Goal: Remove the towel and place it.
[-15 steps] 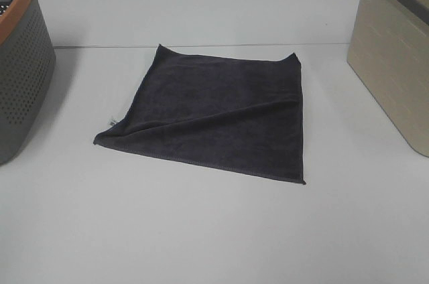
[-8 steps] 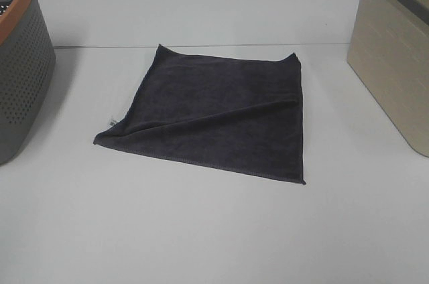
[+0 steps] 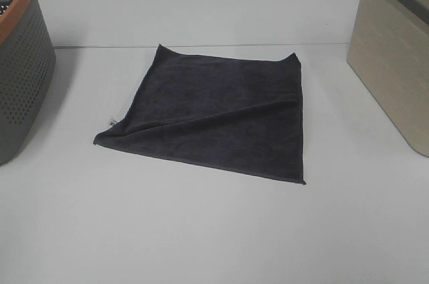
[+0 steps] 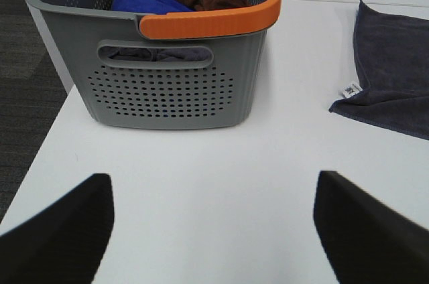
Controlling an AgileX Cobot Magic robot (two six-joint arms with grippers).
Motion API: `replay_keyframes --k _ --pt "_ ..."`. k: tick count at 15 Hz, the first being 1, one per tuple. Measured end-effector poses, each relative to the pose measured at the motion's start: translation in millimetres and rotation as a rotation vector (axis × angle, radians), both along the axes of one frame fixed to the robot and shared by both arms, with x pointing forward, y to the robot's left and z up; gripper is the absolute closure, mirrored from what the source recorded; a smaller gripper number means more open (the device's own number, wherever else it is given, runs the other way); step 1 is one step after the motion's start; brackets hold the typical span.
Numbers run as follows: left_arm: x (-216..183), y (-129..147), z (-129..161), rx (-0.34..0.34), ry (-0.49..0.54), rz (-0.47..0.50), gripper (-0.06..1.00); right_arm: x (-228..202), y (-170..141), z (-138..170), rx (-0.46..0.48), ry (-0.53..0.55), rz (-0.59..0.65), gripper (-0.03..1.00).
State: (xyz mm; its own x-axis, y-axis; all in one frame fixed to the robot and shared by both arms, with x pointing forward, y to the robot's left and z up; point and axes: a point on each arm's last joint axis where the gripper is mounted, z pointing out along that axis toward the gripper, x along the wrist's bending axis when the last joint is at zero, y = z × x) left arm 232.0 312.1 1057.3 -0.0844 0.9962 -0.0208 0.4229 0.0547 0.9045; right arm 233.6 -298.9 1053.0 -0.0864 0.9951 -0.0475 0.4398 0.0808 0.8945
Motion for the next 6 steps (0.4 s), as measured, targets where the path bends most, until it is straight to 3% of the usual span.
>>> replay_keyframes --k 6 --pt "0.0 0.0 0.0 0.0 0.0 0.0 0.18 0.0 0.0 0.0 0.001 0.0 0.0 0.35"
